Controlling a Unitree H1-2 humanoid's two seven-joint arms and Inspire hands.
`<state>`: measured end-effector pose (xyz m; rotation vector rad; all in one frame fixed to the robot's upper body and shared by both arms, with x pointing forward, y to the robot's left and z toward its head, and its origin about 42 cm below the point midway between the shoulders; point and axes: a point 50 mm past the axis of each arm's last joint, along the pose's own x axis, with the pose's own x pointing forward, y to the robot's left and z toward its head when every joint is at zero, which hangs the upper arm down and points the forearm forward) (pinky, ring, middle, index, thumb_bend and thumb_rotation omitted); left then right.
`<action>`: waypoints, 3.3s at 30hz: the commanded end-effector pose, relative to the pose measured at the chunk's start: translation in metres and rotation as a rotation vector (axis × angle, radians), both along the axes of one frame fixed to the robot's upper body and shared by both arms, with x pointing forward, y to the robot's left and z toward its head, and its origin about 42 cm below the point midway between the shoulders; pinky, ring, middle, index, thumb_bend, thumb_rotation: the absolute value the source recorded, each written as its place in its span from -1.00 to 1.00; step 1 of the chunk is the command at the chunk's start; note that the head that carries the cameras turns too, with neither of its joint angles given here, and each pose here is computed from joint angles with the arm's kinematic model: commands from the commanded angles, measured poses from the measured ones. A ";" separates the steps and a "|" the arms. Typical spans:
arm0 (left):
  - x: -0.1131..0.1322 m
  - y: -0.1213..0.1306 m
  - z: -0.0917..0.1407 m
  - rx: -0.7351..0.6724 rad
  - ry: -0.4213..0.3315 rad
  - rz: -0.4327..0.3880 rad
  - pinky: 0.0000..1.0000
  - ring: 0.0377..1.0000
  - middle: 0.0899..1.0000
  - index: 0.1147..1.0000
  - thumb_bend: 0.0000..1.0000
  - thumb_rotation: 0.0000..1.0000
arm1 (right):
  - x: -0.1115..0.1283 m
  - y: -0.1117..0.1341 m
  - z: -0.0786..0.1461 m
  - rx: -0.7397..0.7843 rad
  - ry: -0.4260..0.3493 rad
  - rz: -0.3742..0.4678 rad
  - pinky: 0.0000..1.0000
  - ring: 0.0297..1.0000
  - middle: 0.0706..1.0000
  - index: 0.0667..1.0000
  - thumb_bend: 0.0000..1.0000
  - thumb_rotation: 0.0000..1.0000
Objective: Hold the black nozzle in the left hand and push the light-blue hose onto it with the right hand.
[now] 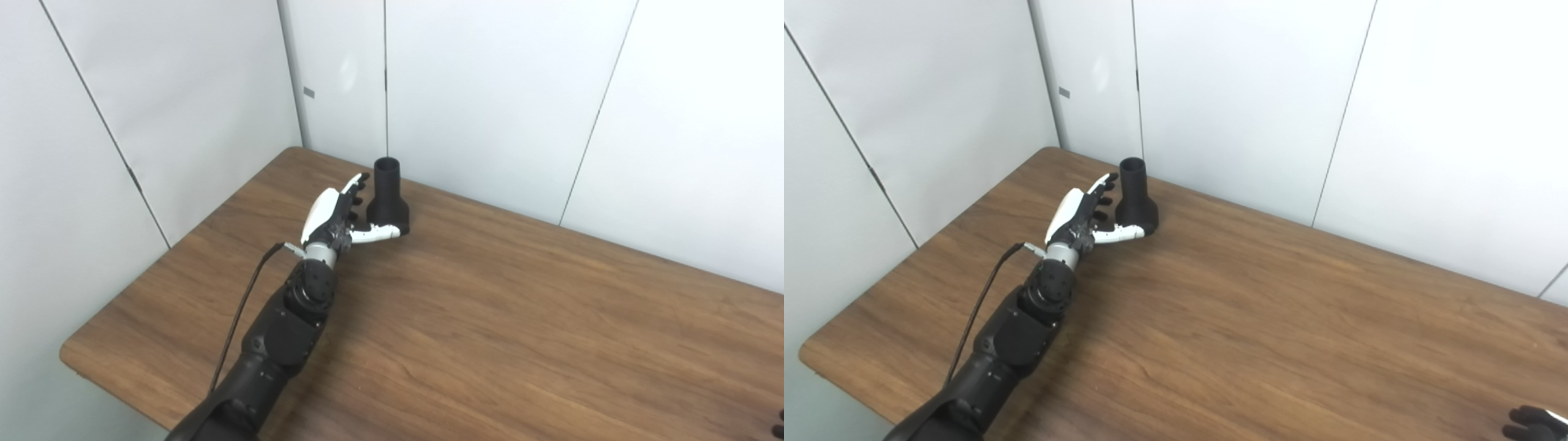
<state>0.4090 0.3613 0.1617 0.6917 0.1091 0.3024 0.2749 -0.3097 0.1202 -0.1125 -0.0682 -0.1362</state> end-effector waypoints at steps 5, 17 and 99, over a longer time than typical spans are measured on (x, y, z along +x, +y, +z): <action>0.004 0.000 -0.026 0.054 0.170 -0.023 0.51 0.70 0.80 0.85 1.00 -0.60 | -0.001 -0.006 0.009 -0.032 -0.038 0.000 -0.06 0.16 0.19 0.09 0.31 0.24; 0.009 -0.002 -0.036 0.245 0.217 -0.048 0.40 0.65 0.81 0.79 1.00 -0.60 | 0.000 -0.006 0.009 -0.026 -0.029 -0.001 -0.05 0.17 0.20 0.11 0.27 0.21; -0.006 0.005 -0.036 0.251 0.140 -0.367 0.48 0.61 0.67 0.74 1.00 -0.67 | -0.004 -0.004 0.010 0.024 -0.056 0.059 0.00 0.22 0.24 0.15 -0.02 -0.06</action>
